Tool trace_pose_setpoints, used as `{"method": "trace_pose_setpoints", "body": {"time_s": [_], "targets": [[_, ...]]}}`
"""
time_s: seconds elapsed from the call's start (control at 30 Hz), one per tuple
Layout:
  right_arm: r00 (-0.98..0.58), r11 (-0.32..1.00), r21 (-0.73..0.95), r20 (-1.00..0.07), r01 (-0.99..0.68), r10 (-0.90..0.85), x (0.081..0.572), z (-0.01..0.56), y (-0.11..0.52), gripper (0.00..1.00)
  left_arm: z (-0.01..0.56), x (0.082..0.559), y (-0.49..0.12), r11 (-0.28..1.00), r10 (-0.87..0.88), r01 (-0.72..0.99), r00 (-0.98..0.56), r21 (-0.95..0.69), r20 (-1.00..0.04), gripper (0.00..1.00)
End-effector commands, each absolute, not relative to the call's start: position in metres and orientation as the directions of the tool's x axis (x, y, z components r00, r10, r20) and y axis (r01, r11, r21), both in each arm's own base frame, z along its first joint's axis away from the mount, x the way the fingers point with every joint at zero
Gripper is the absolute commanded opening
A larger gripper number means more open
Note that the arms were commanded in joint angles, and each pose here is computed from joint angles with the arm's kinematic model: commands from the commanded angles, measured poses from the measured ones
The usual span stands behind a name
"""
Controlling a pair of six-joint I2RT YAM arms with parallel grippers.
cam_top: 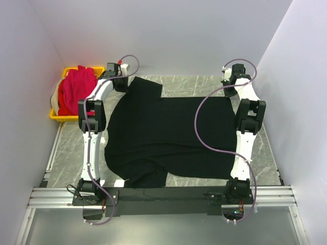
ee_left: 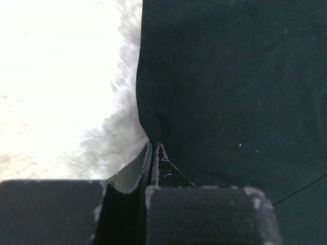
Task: Fold and stack the t-shirts
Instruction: Fold the tshirt
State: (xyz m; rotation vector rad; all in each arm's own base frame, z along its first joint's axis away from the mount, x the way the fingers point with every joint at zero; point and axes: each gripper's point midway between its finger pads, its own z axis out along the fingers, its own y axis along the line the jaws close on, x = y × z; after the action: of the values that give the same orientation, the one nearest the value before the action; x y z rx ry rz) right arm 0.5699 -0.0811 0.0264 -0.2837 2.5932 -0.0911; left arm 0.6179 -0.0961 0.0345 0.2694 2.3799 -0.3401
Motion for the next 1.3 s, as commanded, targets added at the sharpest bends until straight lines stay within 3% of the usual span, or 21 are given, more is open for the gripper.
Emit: {"method": "trace_pose_setpoints", "body": {"time_s": [0.0,0.23,0.53,0.93,1.27], "targets": [[-0.768,0.983,-0.155,-0.615,-0.103,-0.177,0.6,0.064,-0.091,0.0,0.076,0.645,-0.091,0.938,0.089,0.317,-0.616,-0.143,-0.783,0.0],[-0.684,0.989,-0.144,-0.719,-0.031,-0.126,0.614,0.11,-0.103,0.0,0.124,0.663,-0.082,0.927,0.047,0.344,-0.494,-0.146,-0.868,0.0],[-0.61,0.993,-0.111,-0.784,-0.048,-0.117,0.608,0.161,-0.111,0.0,0.19,0.641,-0.081,0.898,-0.006,0.4,-0.401,-0.181,-0.916,0.0],[-0.631,0.99,-0.099,-0.763,-0.101,-0.141,0.583,0.169,-0.116,0.0,0.208,0.601,-0.091,0.848,0.06,0.505,-0.395,-0.162,-0.917,0.0],[-0.672,0.98,-0.099,-0.716,-0.171,-0.19,0.55,0.161,-0.123,0.0,0.186,0.543,-0.076,0.826,0.126,0.539,-0.466,-0.168,-0.876,0.0]]}}
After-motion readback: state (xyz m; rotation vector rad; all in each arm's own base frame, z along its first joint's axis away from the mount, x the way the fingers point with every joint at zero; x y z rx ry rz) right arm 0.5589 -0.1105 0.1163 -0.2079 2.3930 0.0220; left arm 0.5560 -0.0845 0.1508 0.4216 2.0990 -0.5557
